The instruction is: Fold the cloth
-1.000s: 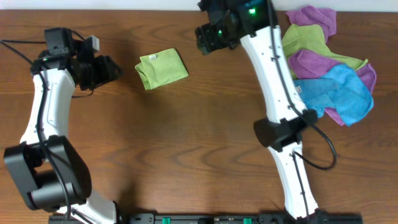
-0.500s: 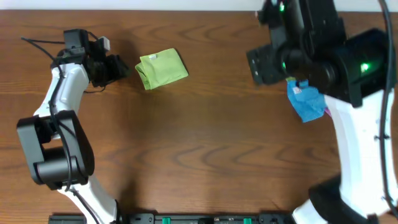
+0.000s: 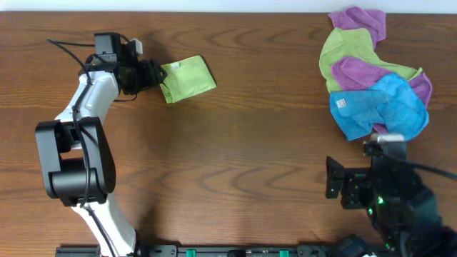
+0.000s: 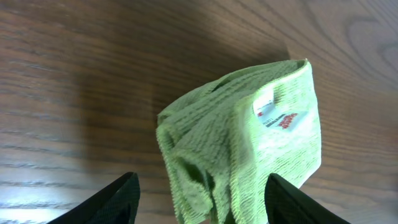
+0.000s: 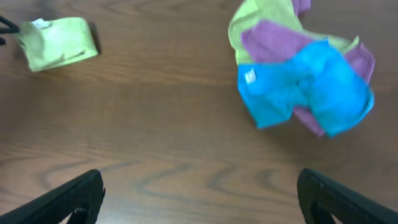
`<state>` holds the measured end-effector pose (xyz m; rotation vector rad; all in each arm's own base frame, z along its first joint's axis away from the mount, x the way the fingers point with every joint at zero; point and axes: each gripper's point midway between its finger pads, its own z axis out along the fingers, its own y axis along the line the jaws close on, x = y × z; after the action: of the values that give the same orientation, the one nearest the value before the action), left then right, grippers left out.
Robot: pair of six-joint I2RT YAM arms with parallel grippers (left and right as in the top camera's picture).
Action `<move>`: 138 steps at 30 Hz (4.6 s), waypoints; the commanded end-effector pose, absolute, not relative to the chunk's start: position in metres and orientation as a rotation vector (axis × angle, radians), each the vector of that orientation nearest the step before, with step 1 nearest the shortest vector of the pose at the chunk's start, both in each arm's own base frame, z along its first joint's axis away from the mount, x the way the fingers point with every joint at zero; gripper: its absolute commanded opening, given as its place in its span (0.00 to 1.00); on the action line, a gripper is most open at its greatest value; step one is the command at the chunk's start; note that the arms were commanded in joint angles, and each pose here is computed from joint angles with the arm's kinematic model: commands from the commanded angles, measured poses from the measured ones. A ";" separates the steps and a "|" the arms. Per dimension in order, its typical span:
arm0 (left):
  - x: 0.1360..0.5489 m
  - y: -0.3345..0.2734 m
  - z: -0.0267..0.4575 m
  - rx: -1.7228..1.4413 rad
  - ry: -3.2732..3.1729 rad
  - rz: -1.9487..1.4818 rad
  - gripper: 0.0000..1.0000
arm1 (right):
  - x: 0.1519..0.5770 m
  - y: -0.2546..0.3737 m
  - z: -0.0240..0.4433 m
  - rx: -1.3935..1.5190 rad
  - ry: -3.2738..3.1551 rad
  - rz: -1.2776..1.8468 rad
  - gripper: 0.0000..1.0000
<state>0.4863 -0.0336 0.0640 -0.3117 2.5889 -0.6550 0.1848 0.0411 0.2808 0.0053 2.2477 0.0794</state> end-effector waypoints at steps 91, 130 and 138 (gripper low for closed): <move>0.653 0.198 0.092 -1.144 1.605 -1.005 0.06 | 0.220 0.042 0.190 0.285 2.403 0.040 0.99; 0.643 0.197 0.070 -1.312 1.625 -1.089 0.96 | 0.222 0.047 0.193 0.288 2.398 0.089 0.99; 0.627 0.197 0.068 -1.314 1.705 -1.150 0.96 | 0.222 0.047 0.193 0.288 2.398 0.090 0.99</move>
<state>0.6278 0.1982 0.0539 -1.4014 1.6689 -1.1160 0.2209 0.0496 0.1895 0.2515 2.4137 0.0865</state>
